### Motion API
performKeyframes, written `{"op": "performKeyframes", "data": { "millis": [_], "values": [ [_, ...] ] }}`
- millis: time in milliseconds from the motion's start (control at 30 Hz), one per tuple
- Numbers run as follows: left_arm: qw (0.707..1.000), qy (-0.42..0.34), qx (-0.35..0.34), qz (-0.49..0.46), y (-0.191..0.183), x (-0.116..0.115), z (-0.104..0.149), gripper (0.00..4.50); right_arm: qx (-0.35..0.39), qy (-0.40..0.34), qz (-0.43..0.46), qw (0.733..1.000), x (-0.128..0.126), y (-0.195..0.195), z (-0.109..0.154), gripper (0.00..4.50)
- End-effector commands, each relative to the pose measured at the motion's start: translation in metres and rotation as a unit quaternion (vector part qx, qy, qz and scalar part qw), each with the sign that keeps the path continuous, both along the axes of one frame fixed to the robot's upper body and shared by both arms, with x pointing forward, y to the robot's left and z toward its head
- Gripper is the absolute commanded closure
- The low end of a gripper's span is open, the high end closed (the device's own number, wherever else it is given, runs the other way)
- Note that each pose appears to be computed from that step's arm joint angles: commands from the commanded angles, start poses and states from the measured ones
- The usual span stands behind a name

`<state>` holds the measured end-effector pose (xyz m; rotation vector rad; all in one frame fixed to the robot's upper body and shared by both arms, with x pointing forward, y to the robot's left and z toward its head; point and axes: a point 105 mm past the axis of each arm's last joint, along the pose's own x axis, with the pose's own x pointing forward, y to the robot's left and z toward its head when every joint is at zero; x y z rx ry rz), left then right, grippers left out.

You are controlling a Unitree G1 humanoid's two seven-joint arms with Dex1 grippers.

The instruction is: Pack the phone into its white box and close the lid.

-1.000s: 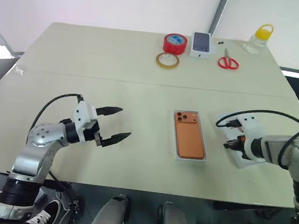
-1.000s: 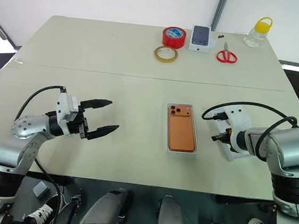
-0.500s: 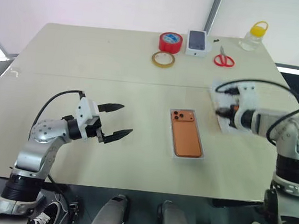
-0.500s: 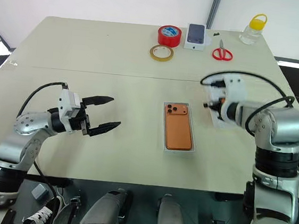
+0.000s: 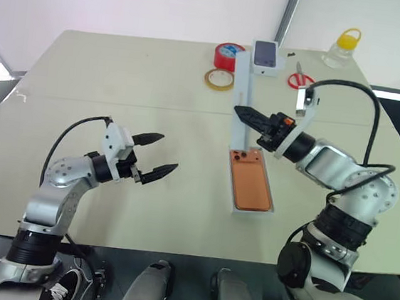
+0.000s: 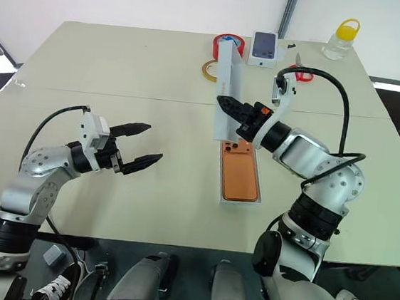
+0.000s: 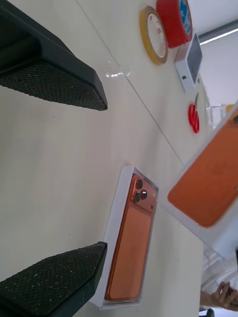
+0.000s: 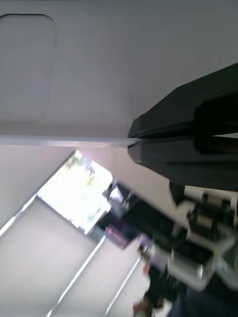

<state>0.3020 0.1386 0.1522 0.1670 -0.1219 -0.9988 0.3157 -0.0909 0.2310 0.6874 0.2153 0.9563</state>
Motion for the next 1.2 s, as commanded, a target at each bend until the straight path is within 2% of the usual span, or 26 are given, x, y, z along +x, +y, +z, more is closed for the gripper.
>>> {"op": "performKeyframes", "data": {
  "millis": [33,133,400,633,733,967,1000,1200],
  "values": [
    [1.000,-0.023,-0.007,-0.002,-0.005,0.000,0.014,0.00,0.007,0.011,0.073,0.997,-0.031,0.010,-0.012,4.48],
    [1.000,-0.016,-0.016,-0.002,-0.007,0.000,0.014,0.00,-0.022,0.027,0.100,0.994,-0.051,0.015,-0.030,4.48],
    [0.999,0.009,-0.046,-0.016,-0.019,-0.007,0.011,0.00,-0.026,0.095,0.143,0.985,-0.084,0.022,-0.050,4.48],
    [0.998,0.022,-0.049,-0.018,-0.023,-0.013,0.007,0.00,0.006,0.134,0.131,0.982,-0.076,0.033,-0.045,4.48],
    [0.998,0.034,-0.049,-0.038,-0.031,-0.019,0.000,0.84,0.005,0.173,0.098,0.980,-0.063,0.030,-0.057,4.50],
    [0.997,0.040,-0.049,-0.032,-0.051,-0.021,-0.013,4.24,-0.001,0.205,0.073,0.976,-0.052,0.029,-0.068,4.50],
    [0.998,0.042,-0.049,-0.028,-0.056,-0.019,-0.016,4.44,0.000,0.213,0.065,0.975,-0.049,0.028,-0.070,4.50],
    [0.997,0.055,-0.054,-0.032,-0.085,-0.006,-0.033,4.44,-0.034,0.200,0.031,0.979,-0.036,0.017,-0.074,4.50]
  ]
}}
